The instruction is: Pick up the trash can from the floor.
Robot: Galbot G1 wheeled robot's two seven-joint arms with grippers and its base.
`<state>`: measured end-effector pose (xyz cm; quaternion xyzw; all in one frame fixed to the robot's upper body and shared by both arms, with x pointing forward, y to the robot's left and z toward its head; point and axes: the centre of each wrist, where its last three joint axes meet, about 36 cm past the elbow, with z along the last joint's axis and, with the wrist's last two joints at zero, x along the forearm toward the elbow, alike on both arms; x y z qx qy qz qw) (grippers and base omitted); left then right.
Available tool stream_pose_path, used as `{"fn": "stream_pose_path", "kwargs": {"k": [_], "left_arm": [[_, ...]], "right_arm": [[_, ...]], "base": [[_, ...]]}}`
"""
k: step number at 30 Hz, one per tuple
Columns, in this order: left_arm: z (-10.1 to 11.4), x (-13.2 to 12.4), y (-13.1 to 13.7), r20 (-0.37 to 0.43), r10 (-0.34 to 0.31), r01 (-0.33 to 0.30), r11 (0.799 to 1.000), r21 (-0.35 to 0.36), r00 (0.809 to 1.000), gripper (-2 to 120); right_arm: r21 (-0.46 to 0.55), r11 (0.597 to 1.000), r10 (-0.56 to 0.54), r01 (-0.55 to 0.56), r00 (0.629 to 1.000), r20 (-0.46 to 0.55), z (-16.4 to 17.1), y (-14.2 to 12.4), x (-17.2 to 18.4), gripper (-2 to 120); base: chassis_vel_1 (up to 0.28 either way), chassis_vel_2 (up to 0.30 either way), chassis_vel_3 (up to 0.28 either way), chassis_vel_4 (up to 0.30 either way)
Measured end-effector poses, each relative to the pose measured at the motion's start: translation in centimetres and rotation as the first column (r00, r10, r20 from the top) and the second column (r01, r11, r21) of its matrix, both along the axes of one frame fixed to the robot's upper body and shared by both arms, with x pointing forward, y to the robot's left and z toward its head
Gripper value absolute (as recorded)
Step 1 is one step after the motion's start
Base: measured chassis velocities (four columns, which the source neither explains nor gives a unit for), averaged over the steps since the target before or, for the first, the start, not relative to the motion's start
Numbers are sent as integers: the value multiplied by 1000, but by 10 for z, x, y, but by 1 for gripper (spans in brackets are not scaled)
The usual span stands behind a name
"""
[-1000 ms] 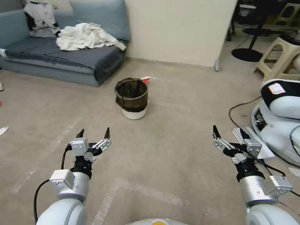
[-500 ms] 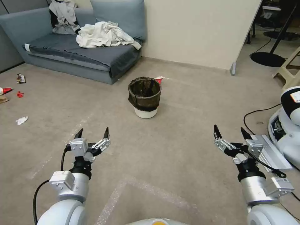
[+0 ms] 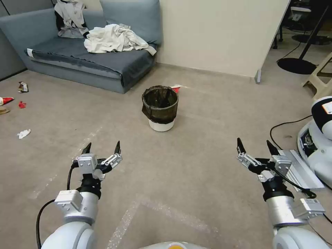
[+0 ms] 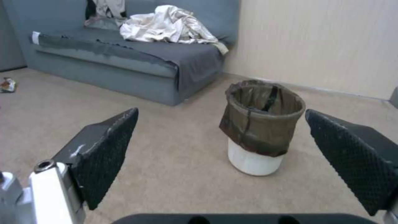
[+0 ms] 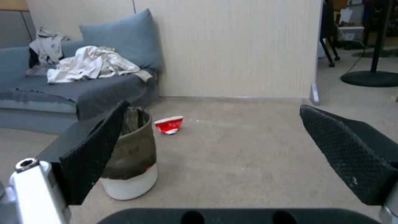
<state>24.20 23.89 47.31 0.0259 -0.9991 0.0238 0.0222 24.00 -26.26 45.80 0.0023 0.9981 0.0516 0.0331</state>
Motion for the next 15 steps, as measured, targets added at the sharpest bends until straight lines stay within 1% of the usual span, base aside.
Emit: {"fn": "stream_pose_path", "kwargs": {"k": [10, 15], "left_arm": [[-1, 1, 1, 1, -2, 2, 1000, 1, 1000, 100], [-1, 1, 1, 0, -1, 1, 1000, 3, 1000, 100]], "right_arm": [[-1, 1000, 3, -3, 1000, 1, 1, 1, -1, 100], [-1, 1000, 6, -6, 1000, 1, 1, 1, -1, 100]], "base": [[-105, 107, 99, -97], [-62, 83, 77, -70]]}}
